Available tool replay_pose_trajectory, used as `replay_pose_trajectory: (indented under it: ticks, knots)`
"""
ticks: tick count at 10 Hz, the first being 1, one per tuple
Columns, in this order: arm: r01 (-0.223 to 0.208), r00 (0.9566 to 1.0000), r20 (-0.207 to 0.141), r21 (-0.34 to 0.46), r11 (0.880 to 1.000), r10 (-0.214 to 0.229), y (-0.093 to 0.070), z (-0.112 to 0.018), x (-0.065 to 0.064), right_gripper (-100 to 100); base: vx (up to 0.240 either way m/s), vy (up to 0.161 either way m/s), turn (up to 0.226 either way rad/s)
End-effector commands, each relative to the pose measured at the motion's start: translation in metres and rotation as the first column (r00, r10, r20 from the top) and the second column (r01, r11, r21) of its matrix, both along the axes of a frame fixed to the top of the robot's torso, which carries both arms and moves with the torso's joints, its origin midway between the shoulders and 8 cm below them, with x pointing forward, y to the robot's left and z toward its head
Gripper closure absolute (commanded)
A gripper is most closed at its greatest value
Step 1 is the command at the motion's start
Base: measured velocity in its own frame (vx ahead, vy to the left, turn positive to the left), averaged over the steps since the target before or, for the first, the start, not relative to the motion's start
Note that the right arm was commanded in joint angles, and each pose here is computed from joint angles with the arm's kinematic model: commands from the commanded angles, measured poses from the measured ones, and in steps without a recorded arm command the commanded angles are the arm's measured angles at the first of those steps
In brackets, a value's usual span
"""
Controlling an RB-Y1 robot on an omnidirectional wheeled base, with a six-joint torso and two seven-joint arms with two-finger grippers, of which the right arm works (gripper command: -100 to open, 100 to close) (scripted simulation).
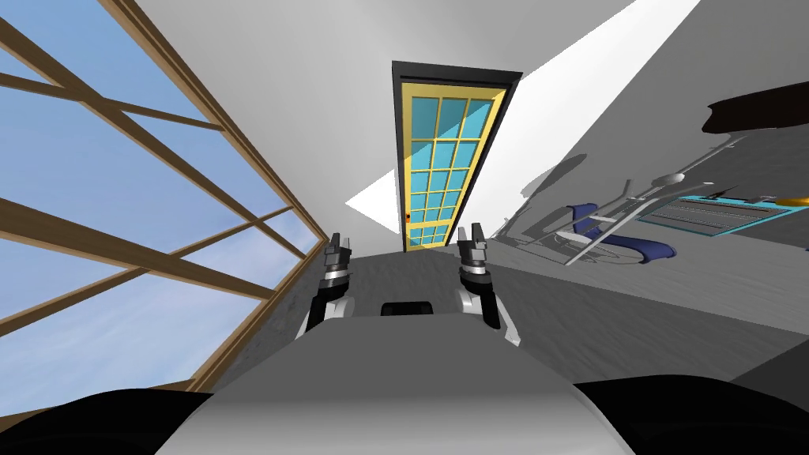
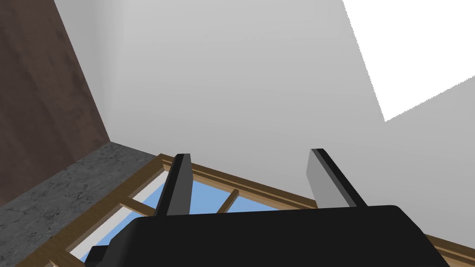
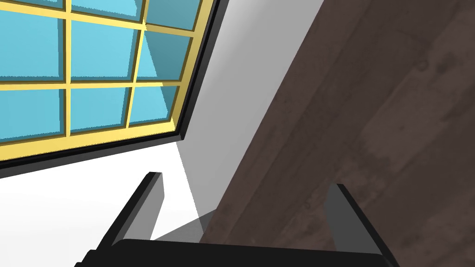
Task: Pull the door open
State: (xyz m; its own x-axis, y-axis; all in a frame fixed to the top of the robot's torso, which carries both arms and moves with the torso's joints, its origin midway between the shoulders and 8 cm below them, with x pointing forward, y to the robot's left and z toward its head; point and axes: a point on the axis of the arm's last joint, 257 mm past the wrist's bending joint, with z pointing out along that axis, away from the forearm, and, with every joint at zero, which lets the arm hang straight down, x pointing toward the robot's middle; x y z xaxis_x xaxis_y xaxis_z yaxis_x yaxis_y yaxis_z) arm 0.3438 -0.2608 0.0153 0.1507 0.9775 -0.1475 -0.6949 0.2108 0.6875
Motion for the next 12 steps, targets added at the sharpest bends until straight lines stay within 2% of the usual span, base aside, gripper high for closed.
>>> replay_pose_trajectory:
  ticks: [1, 7, 10, 12]
  knots:
    - [-0.011, 0.9999, -0.006, 0.014, 1.0, 0.011, -0.001, -0.004, 0.002, -100, 0.024, -0.233, 0.052]
    - [-0.064, 0.9971, -0.035, 0.097, 0.993, 0.068, -0.009, -0.024, 0.011, -100, 0.047, -0.205, 0.068]
    - [-0.092, 0.9937, -0.05, 0.15, 0.984, 0.101, -0.014, -0.037, 0.016, -100, 0.063, -0.19, 0.08]
    - [-0.113, 0.99, -0.06, 0.2, 0.973, 0.128, -0.019, -0.049, 0.02, -100, 0.046, -0.173, 0.091]
